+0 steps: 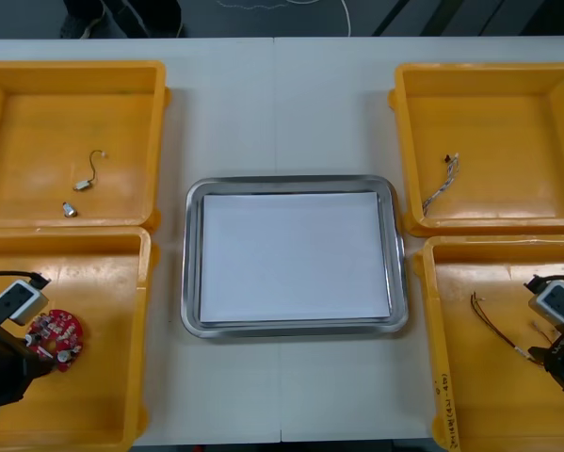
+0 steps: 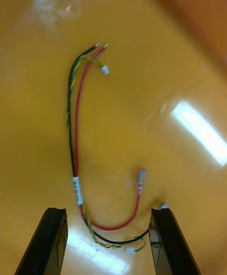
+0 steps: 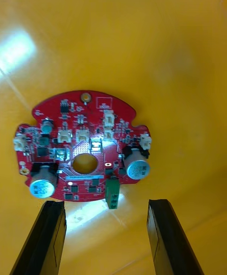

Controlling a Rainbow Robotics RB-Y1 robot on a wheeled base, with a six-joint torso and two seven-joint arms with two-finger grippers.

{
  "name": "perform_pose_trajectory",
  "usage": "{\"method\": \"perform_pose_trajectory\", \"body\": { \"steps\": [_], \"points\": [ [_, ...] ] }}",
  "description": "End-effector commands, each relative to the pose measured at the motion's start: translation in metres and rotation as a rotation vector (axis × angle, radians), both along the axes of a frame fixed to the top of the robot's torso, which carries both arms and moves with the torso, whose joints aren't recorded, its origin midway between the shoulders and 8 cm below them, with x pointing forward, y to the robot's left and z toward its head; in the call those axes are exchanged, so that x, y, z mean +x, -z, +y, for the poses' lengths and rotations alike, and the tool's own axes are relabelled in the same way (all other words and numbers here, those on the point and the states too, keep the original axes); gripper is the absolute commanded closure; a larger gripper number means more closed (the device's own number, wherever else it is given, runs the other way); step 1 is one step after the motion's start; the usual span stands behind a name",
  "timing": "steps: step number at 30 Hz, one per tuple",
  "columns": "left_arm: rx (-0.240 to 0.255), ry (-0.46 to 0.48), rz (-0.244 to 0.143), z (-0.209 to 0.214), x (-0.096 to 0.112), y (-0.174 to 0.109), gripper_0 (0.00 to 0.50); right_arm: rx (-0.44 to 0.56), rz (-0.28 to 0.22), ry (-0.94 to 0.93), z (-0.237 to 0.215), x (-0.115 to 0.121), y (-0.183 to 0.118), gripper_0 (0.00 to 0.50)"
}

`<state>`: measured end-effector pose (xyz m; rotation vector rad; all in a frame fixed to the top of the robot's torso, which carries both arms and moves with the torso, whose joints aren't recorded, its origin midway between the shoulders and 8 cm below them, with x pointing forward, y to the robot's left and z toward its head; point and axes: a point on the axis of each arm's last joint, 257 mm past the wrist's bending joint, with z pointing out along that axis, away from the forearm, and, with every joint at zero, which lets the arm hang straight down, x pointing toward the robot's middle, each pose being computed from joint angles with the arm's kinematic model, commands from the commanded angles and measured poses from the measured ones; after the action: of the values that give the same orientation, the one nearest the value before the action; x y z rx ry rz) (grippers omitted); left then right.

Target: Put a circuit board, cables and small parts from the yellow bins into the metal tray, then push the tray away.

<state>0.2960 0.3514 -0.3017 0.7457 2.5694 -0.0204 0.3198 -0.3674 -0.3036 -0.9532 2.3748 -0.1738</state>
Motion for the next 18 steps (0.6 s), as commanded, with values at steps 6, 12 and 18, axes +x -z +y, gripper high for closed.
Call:
{"method": "perform_pose_trajectory", "body": {
  "steps": [6, 12, 18],
  "points": [
    [0.036, 0.059, -0.01, -0.004, -0.005, 0.018, 0.0, -0.038, 0.097, -0.034, 0.002, -0.014, 0.013, 0.0],
    [0.037, 0.069, -0.007, -0.004, -0.006, 0.021, 0.0, -0.024, 0.12, -0.012, 0.007, -0.009, 0.02, 0.0],
    [0.027, 0.071, -0.015, -0.002, -0.003, 0.027, 0.0, -0.042, 0.118, -0.003, 0.007, -0.004, 0.021, 0.0]
  ]
}}
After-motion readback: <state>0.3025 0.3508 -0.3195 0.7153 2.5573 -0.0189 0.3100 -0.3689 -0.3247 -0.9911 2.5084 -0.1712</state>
